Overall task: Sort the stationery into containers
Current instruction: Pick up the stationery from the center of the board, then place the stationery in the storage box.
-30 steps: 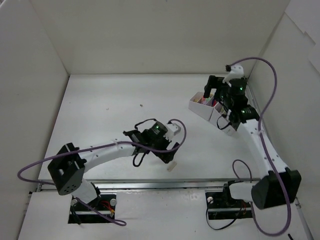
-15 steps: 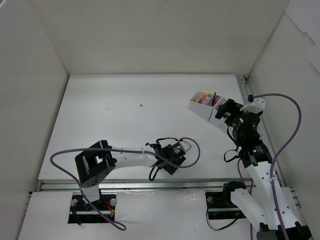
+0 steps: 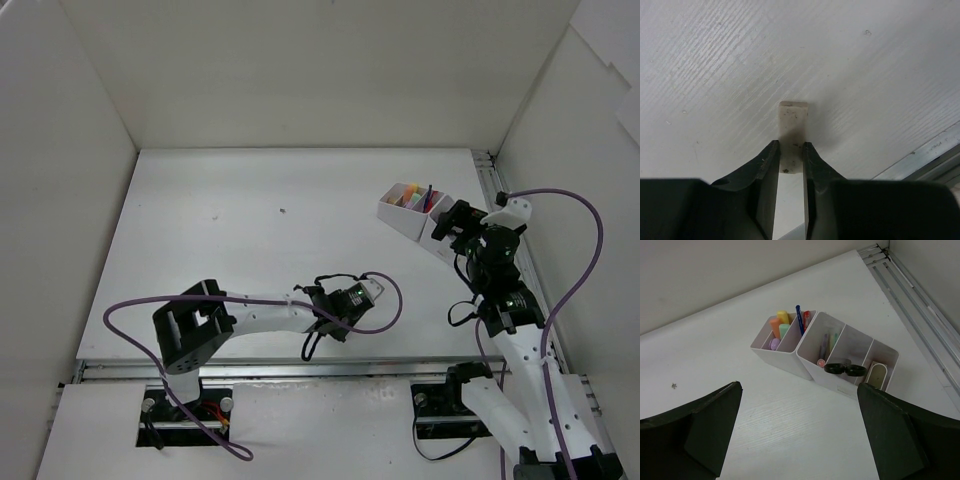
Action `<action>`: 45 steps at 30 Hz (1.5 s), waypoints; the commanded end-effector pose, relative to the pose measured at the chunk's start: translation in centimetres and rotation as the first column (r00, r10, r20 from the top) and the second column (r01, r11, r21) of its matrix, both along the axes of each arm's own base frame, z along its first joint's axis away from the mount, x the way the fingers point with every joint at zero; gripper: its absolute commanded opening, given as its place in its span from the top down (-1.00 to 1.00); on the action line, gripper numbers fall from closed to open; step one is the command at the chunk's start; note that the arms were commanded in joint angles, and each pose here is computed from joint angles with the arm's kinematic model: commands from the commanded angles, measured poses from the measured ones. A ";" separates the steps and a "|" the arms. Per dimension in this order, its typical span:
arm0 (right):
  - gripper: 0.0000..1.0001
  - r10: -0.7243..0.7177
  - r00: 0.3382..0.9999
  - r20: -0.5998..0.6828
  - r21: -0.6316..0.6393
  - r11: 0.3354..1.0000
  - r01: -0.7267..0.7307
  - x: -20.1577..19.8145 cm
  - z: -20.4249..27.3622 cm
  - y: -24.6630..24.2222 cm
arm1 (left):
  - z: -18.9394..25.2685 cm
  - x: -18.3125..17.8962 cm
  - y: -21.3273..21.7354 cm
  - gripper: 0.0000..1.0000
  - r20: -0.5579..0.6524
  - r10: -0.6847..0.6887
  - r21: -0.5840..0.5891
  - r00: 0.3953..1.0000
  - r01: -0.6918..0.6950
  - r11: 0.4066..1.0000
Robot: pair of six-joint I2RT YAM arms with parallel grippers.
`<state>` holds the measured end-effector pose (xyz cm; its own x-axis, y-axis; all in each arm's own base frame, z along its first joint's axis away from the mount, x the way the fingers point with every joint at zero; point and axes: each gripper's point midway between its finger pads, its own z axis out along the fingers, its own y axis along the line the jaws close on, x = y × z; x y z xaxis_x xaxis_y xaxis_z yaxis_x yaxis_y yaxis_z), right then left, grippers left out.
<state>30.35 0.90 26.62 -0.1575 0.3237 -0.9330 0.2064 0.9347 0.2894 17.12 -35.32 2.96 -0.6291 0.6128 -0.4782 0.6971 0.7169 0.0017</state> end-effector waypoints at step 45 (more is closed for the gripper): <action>0.66 0.919 0.370 -0.133 0.528 0.382 -0.758 -4.6 -8.3 29.7 | 17.4 7.9 5.0 1.00 0.503 0.164 -0.404 0.848 0.063 0.913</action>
<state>24.60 29.07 14.81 -0.8557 0.0397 -0.5160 -0.3998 0.5824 0.7078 23.83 -29.78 16.13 -0.3162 0.3909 -0.8644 0.6631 0.7427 0.0933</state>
